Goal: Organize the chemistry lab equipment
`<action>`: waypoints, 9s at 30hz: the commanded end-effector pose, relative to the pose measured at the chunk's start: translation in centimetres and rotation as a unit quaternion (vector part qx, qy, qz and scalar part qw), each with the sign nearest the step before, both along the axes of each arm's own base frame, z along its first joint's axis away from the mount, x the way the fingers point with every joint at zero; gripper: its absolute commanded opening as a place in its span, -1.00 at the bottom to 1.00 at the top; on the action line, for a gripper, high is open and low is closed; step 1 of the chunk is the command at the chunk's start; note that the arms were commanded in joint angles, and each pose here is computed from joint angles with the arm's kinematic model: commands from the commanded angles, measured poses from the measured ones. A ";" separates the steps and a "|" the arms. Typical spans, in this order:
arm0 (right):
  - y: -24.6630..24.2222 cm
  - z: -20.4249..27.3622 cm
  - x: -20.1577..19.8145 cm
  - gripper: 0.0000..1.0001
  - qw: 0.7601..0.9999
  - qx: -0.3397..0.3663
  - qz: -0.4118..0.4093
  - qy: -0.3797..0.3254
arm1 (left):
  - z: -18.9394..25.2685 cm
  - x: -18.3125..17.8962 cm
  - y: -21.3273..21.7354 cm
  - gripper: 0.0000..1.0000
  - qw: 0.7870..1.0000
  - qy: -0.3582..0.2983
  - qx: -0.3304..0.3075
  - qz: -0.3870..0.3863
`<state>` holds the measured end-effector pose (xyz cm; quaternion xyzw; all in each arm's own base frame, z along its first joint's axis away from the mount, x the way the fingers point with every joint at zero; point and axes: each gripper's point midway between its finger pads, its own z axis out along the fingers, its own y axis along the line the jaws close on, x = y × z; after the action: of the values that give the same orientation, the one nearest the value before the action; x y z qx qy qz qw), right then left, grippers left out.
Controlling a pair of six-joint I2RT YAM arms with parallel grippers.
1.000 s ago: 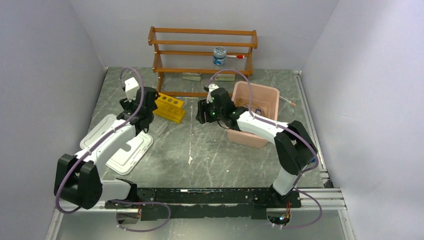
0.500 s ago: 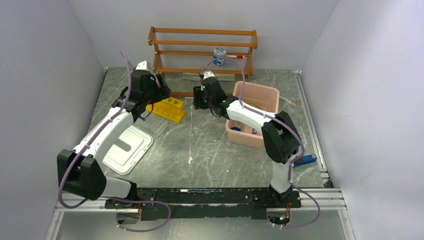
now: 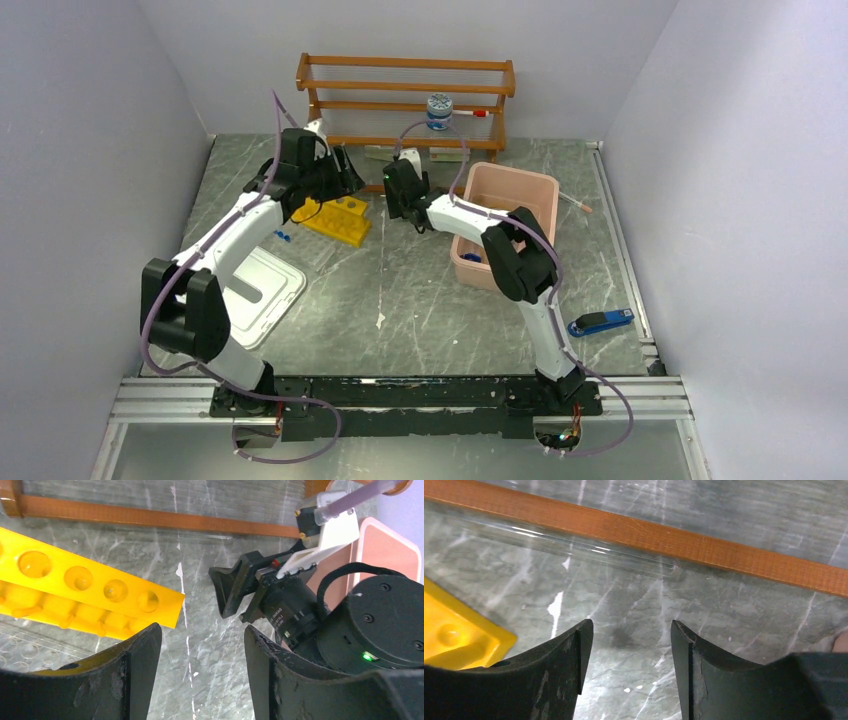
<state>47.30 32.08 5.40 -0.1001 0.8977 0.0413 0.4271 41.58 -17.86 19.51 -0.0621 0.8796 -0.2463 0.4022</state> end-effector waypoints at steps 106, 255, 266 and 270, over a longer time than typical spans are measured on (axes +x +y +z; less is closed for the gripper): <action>-0.6 -3.0 -13.4 -0.56 0.948 0.037 0.234 0.214 | -0.7 -4.4 0.0 0.43 0.992 0.085 -0.077 0.055; 0.8 27.9 -13.5 -0.67 0.882 0.269 0.343 -0.177 | 19.2 -8.5 -8.2 0.52 0.933 -0.236 -0.176 -0.208; 1.6 27.8 -14.4 -0.67 0.873 0.276 0.364 -0.170 | 15.6 -6.6 -9.3 0.51 0.952 -0.159 -0.152 -0.213; 1.8 27.8 -14.1 -0.67 0.874 0.278 0.362 -0.167 | 15.3 -6.9 -9.7 0.29 0.949 -0.153 -0.157 -0.228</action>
<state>33.42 33.61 31.01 -0.2927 0.6864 0.4153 0.5202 35.41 -27.24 33.25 0.0952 0.7585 -0.4582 0.4534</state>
